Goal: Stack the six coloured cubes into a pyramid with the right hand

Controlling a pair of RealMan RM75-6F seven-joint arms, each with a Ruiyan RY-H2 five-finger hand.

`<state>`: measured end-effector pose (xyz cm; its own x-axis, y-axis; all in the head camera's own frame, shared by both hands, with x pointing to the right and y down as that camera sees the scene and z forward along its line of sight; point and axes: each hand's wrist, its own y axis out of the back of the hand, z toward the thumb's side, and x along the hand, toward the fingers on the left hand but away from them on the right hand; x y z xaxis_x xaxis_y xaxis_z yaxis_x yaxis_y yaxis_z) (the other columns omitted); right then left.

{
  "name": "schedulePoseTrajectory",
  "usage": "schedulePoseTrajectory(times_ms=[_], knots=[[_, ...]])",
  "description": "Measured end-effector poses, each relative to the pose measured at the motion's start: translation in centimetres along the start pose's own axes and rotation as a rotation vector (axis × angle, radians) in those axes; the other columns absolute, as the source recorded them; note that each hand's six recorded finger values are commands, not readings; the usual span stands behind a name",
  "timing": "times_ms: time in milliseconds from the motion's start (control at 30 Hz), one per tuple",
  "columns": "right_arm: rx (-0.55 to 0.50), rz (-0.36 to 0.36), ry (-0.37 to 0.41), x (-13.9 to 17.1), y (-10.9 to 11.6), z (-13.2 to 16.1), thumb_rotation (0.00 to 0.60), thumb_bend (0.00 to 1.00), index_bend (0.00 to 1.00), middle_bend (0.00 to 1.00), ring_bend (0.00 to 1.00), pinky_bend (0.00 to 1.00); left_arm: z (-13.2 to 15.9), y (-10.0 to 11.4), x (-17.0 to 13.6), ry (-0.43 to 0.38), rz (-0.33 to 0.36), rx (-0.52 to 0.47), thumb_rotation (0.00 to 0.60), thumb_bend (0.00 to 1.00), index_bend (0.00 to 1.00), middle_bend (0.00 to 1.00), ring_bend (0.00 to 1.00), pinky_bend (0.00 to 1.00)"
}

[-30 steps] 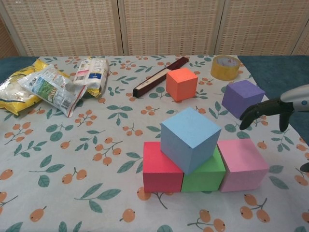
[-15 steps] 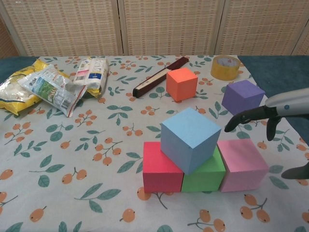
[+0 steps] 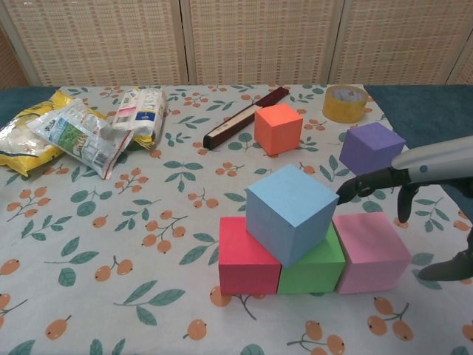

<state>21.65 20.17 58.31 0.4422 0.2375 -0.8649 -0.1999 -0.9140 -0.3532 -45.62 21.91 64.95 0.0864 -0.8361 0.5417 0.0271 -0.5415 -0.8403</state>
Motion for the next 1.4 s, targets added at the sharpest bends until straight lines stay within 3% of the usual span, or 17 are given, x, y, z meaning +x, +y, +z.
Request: schedulePoseTrajectory(times_ms=[1400], knots=[[-0.094, 0.108, 0.035, 1.0, -0.8, 2.0, 0.528, 0.19, 0.08, 0.03, 0.00, 0.26, -0.2, 0.4, -0.2, -0.003, 0.008, -0.009, 0.600, 0.41, 0.00, 0.05, 0.01, 0.10]])
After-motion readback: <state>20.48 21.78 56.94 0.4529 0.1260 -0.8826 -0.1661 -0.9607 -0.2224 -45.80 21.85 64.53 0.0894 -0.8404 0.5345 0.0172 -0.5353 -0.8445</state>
